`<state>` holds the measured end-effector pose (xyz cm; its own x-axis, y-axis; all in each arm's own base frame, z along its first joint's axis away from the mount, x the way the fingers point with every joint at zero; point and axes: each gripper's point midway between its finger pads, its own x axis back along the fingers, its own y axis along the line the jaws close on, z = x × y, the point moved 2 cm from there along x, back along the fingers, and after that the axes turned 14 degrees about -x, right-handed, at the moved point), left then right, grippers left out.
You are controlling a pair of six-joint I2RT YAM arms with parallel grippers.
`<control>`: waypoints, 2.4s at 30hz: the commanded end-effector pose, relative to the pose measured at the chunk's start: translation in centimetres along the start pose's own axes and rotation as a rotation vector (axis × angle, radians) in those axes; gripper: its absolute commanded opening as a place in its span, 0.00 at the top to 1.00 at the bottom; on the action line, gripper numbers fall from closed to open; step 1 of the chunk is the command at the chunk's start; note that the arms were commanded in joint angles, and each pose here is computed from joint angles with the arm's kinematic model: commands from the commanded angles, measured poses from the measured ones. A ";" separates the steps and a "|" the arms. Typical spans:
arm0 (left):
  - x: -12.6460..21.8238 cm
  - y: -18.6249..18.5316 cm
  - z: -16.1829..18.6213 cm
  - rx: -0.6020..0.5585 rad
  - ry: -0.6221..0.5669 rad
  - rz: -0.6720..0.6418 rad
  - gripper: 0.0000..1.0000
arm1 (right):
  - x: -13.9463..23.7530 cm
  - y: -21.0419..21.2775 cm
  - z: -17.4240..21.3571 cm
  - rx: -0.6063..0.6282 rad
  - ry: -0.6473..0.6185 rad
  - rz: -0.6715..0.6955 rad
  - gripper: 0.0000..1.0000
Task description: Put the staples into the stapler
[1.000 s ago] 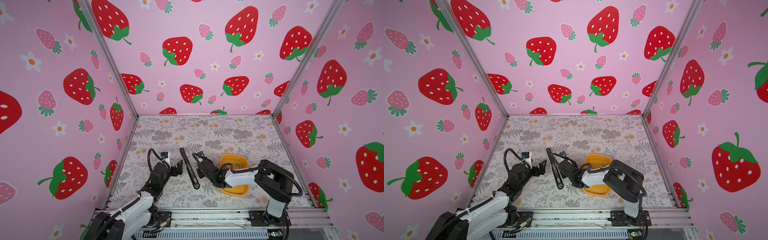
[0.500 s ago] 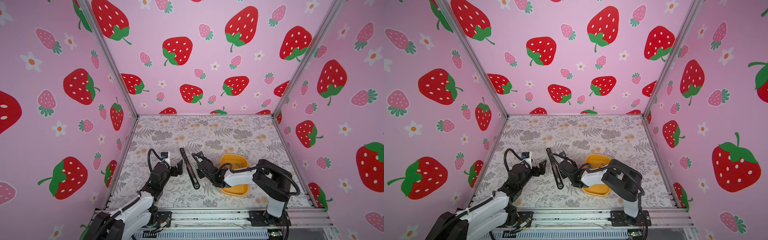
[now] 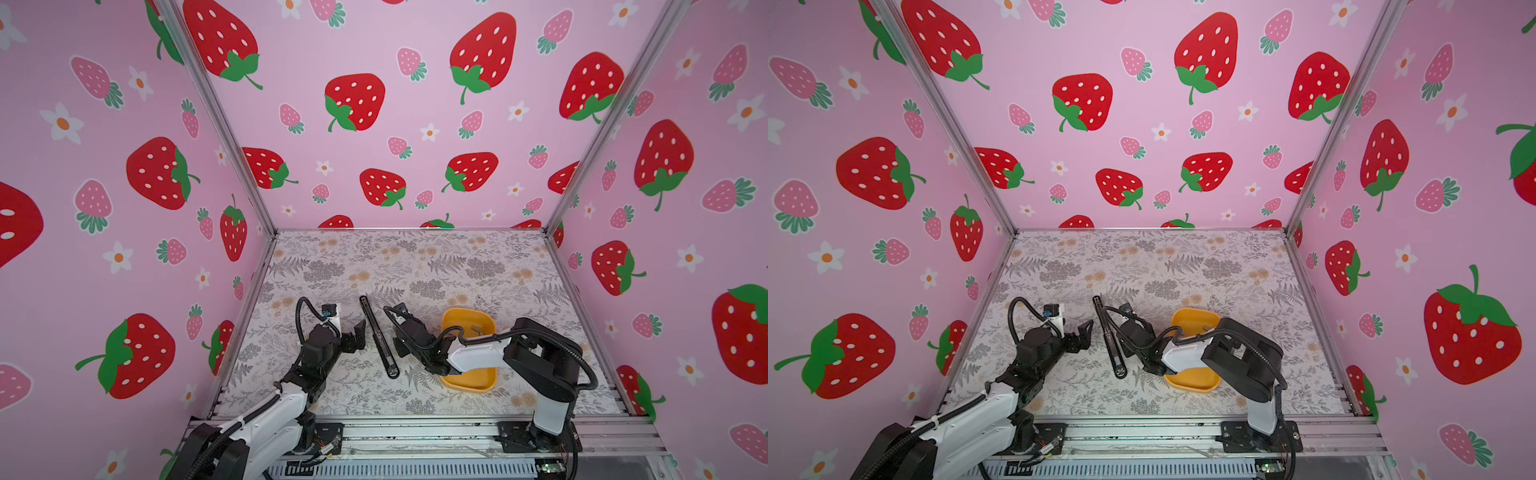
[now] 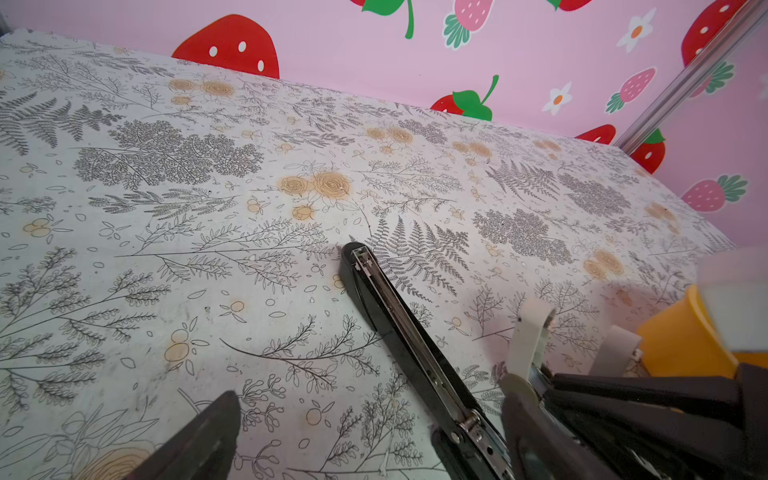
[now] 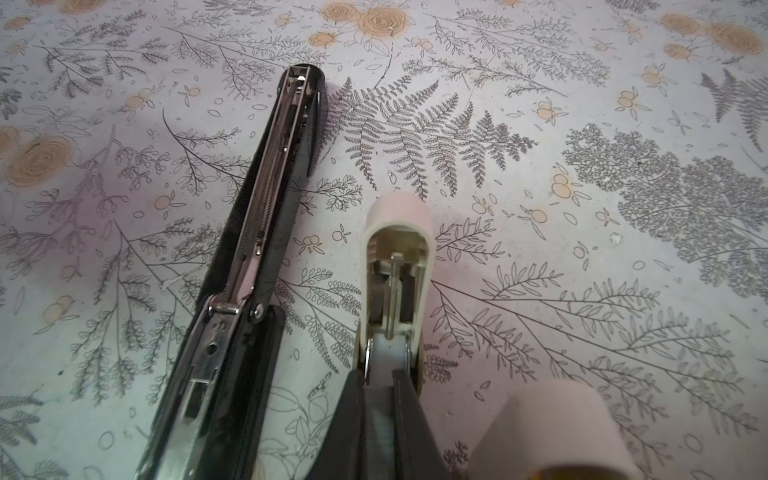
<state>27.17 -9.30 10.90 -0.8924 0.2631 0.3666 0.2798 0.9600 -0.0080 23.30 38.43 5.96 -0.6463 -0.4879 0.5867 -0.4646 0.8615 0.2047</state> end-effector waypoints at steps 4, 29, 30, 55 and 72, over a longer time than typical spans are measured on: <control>-0.1 0.0 -2.5 -0.003 -0.064 -0.012 0.01 | 0.1 0.4 -1.2 -0.011 -0.023 -0.010 0.99; -0.1 0.1 -2.5 -0.005 -0.065 -0.015 0.01 | 0.2 -0.9 0.6 -0.038 -0.005 0.012 1.00; -0.1 0.0 -2.5 -0.006 -0.066 -0.013 0.01 | 0.2 -1.0 0.7 -0.040 -0.003 0.014 1.00; -0.1 0.0 -2.5 -0.008 -0.066 -0.015 0.01 | 1.5 -0.4 1.5 -0.058 0.013 -0.018 0.86; -0.1 0.0 -2.5 -0.010 -0.067 -0.015 0.01 | 5.4 0.1 -2.5 -0.063 -0.072 -0.029 0.72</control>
<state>27.18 -9.25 10.91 -0.8952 0.2543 0.3661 0.2726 0.9621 -0.0017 21.50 37.17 9.75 -0.6520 -0.5384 0.5339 -0.4623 0.8404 0.2829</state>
